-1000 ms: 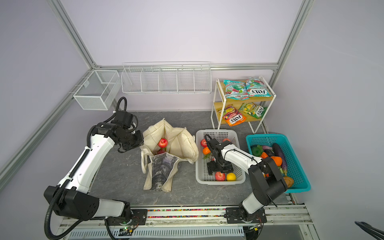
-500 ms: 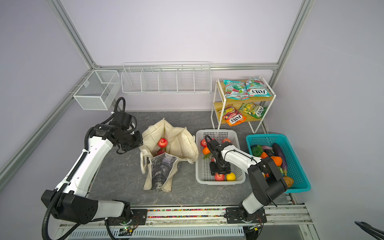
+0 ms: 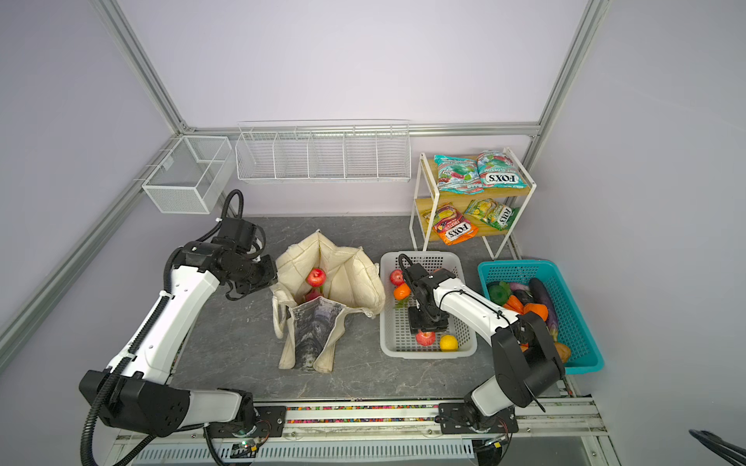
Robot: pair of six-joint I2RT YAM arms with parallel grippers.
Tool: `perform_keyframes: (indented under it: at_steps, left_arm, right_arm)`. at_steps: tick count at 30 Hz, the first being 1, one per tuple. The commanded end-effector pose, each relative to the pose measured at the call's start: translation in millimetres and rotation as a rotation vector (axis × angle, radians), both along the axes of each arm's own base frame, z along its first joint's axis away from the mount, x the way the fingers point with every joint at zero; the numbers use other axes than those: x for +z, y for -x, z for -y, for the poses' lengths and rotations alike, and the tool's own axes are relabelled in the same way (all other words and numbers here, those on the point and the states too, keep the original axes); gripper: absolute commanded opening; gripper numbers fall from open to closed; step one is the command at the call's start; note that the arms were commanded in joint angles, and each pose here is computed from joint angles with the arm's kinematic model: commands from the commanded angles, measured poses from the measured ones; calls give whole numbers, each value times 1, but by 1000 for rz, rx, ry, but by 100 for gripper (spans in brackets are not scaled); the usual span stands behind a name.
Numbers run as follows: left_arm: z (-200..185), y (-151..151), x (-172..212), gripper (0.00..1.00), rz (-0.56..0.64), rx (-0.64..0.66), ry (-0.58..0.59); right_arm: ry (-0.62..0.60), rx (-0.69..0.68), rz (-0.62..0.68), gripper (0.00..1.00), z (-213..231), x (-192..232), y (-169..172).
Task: Place the food into the grocery bag and tie it
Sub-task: 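Lift the red apple with the right gripper and carry it over the bag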
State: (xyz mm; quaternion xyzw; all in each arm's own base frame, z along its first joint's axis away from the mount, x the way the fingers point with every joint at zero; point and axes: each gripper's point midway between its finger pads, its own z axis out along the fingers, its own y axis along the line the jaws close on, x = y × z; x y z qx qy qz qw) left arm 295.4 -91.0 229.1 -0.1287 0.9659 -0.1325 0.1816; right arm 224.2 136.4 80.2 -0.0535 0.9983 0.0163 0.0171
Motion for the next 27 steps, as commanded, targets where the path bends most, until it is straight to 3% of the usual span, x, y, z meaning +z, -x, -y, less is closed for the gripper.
perform_keyframes:
  at_steps: [1, 16, 27]
  left_arm:
    - [-1, 4, -4, 0, -24, -12, -4]
    - [0, 2, -4, 0, -29, -20, -5]
    - [-1, 6, -2, 0, -29, -21, -5]
  right_arm:
    - [-22, -23, 71, 54, 0, 36, -9]
    - [-272, -40, 410, 51, -28, 182, -47]
    - [-569, -55, 481, 49, -78, 236, -67]
